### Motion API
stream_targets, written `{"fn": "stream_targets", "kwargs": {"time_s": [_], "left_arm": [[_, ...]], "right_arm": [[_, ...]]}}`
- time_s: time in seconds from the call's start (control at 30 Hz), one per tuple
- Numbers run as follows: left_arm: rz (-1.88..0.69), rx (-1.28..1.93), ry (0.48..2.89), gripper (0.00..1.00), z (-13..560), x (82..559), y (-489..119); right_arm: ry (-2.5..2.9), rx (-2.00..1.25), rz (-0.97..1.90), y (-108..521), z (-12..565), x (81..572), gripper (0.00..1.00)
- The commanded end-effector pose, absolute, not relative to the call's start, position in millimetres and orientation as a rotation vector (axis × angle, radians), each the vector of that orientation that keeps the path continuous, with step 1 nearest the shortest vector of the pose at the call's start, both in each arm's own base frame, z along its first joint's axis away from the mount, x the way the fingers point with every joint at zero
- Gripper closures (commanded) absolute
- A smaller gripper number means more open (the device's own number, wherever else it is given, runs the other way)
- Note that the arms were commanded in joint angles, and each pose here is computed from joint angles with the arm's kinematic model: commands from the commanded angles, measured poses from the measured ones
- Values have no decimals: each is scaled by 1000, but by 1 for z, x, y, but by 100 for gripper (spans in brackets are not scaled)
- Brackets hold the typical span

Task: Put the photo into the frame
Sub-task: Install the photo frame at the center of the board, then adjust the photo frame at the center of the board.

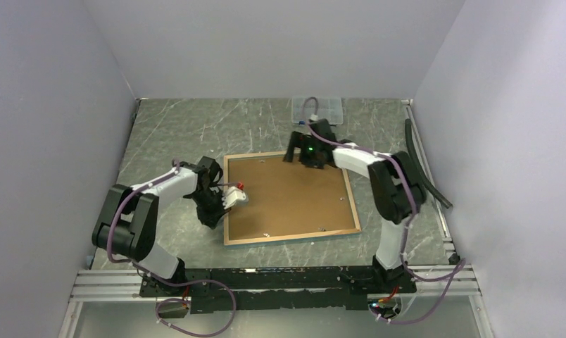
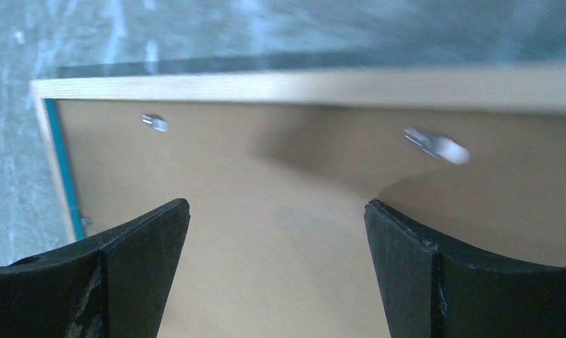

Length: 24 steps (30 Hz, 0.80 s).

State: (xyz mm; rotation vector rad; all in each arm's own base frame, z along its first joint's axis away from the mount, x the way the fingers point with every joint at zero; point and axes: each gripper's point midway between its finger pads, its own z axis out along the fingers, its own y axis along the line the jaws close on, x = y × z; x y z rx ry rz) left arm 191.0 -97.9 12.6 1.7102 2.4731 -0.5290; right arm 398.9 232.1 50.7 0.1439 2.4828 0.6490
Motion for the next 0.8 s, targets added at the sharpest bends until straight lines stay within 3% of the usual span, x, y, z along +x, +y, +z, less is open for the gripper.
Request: {"fn": "stream_targets", "kwargs": {"time_s": [0.0, 0.2, 0.37, 0.57, 0.77], "left_arm": [[-480, 1876, 2467, 96, 11, 162, -76], [-478, 1918, 2442, 96, 15, 150, -73], [-465, 1908, 2425, 95, 30, 159, -76], [-447, 1864, 2336, 95, 53, 200, -90], [-407, 1902, 2308, 95, 29, 210, -88]], "right_arm": [[2507, -10, 757, 300, 55, 410, 0], [2512, -113, 863, 363, 59, 434, 0], [2425, -122, 841, 353, 105, 442, 0], [2339, 41, 721, 257, 152, 447, 0], [2319, 294, 538, 127, 140, 422, 0]]}}
